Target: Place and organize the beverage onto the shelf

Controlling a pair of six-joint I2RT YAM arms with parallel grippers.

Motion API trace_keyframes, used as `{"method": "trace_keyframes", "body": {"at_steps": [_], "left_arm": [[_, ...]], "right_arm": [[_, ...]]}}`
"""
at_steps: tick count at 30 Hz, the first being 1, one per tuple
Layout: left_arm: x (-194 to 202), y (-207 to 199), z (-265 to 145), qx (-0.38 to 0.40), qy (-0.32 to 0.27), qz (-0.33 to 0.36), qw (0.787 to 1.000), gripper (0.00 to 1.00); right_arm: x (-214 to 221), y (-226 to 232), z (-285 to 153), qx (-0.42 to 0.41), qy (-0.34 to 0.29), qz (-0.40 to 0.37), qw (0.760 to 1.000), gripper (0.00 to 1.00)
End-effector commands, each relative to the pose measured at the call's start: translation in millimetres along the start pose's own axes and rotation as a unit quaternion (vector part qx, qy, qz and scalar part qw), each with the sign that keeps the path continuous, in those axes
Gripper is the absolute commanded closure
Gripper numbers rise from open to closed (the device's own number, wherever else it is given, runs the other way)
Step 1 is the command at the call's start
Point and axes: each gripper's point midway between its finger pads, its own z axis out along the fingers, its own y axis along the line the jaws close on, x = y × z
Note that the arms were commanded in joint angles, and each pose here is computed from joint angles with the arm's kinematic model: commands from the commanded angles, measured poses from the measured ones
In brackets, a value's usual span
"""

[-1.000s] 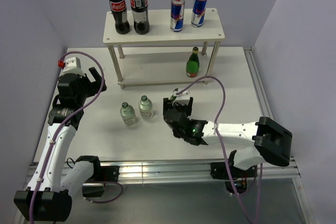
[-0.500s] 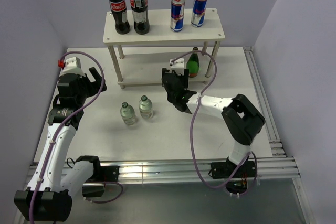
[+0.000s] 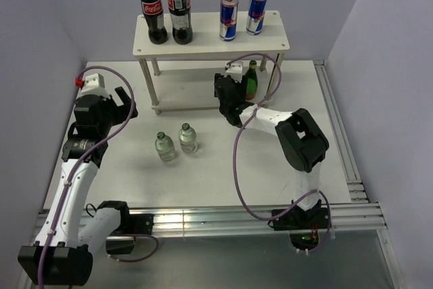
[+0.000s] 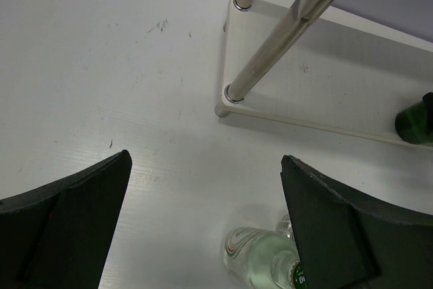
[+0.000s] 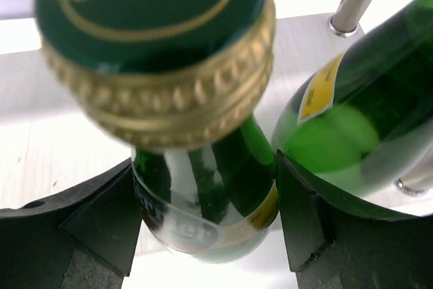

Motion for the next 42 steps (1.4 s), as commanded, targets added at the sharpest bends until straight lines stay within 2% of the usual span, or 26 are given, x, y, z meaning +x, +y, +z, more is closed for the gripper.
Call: {"method": "trace_keyframes", "body": {"at_steps": [1, 9, 10, 11, 12, 13, 16, 18, 19, 22, 42], "left_arm": [[-14, -5, -4, 0.013, -0.020, 0.008, 1.000, 0.01], [-13, -5, -4, 0.012, -0.020, 0.008, 1.000, 0.01], [-12, -4, -4, 0.012, -0.018, 0.008, 1.000, 0.01], [-13, -4, -4, 0.011, -0.019, 0.008, 1.000, 0.01], [-13, -4, -4, 0.011, -0.019, 0.008, 1.000, 0.01], [-13, -4, -4, 0.011, -0.019, 0.008, 1.000, 0.01], [-13, -4, -4, 0.011, -0.020, 0.008, 1.000, 0.01], [-12, -4, -4, 0.010, -0.018, 0.008, 1.000, 0.01], [-12, -4, -4, 0.010, -0.019, 0.008, 1.000, 0.01], [-12, -4, -4, 0.010, -0.019, 0.008, 1.000, 0.01], [-13, 1, -3, -0.002, -0.021, 0.006, 1.000, 0.01]], "right_arm": [[-63, 1, 9, 0.005, -0.070, 0.070, 0.995, 1.00], [-55, -7, 21, 0.018, -0.064, 0.061, 0.996, 1.00], [-54, -6, 22, 0.017, -0.063, 0.061, 0.996, 0.98], [-54, -7, 22, 0.017, -0.062, 0.060, 0.996, 0.79], [-53, -6, 22, 0.012, -0.061, 0.059, 0.996, 0.68], [-54, -6, 20, 0.010, -0.062, 0.060, 0.996, 0.49], [-51, -5, 20, 0.007, -0.059, 0.057, 0.997, 0.30], [-50, -5, 19, 0.005, -0.056, 0.056, 0.997, 0.10], [-51, -4, 18, 0.001, -0.057, 0.058, 0.997, 0.06], [-50, -5, 13, -0.006, -0.056, 0.058, 0.997, 0.00], [-41, -7, -66, -0.041, -0.044, 0.059, 0.996, 0.00]]}}
